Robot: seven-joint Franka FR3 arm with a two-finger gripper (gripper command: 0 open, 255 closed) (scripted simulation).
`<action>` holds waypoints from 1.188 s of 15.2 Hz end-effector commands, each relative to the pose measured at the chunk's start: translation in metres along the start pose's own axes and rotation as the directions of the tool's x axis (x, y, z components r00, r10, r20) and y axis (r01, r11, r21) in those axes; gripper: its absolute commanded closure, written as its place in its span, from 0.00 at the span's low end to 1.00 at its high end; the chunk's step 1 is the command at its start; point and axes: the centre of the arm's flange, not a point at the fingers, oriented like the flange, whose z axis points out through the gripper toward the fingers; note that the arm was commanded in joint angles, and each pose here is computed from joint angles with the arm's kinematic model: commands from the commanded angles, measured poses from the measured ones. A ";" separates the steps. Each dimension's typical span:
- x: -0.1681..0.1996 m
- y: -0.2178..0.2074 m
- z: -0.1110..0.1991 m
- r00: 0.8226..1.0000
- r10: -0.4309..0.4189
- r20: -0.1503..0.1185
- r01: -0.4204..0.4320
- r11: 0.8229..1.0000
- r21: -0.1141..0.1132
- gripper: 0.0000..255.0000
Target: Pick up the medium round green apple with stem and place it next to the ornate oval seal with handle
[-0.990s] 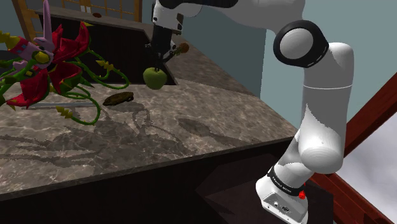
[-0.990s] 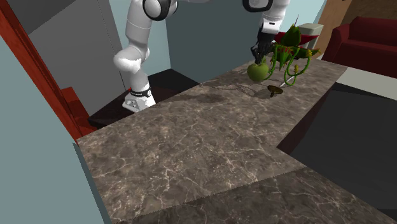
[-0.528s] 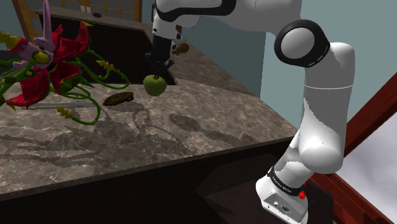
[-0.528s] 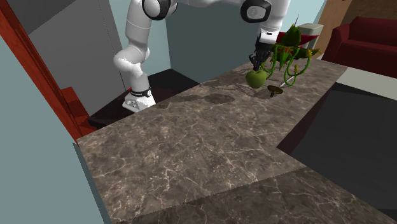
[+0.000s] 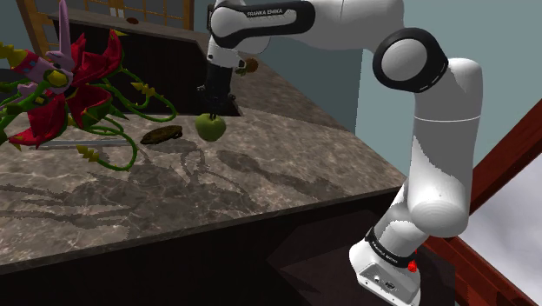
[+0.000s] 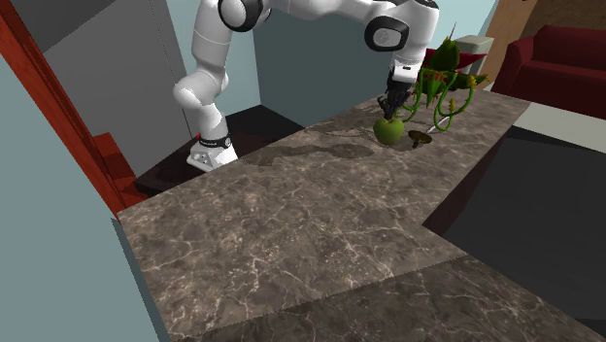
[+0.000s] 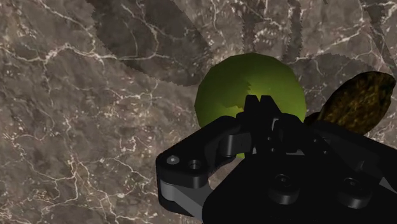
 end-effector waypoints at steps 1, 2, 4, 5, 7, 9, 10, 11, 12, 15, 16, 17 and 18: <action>0.002 0.000 0.010 1.000 0.000 -0.001 0.000 1.000 0.001 1.00; 0.003 0.000 0.015 1.000 0.000 -0.001 0.000 1.000 0.001 1.00; 0.005 0.001 0.025 1.000 0.000 -0.001 0.000 1.000 0.001 1.00; 0.005 0.001 0.025 1.000 0.000 -0.001 0.000 1.000 0.001 1.00; 0.005 0.001 0.025 1.000 0.000 -0.001 0.000 1.000 0.001 1.00; 0.005 0.001 0.025 1.000 0.000 -0.001 0.000 1.000 0.001 1.00; 0.005 0.001 0.025 1.000 0.000 -0.001 0.000 1.000 0.001 1.00; 0.005 0.001 0.025 1.000 0.000 -0.001 0.000 1.000 0.001 1.00; 0.005 0.001 0.025 1.000 0.000 -0.001 0.000 1.000 0.001 1.00; 0.005 0.001 0.025 1.000 0.000 -0.001 0.000 1.000 0.001 0.00; 0.005 0.001 0.025 1.000 0.000 -0.001 0.000 1.000 0.001 0.00; 0.005 0.001 0.025 1.000 0.000 -0.001 0.000 1.000 0.001 0.00; 0.005 0.001 0.025 1.000 0.000 -0.001 0.000 1.000 0.001 0.00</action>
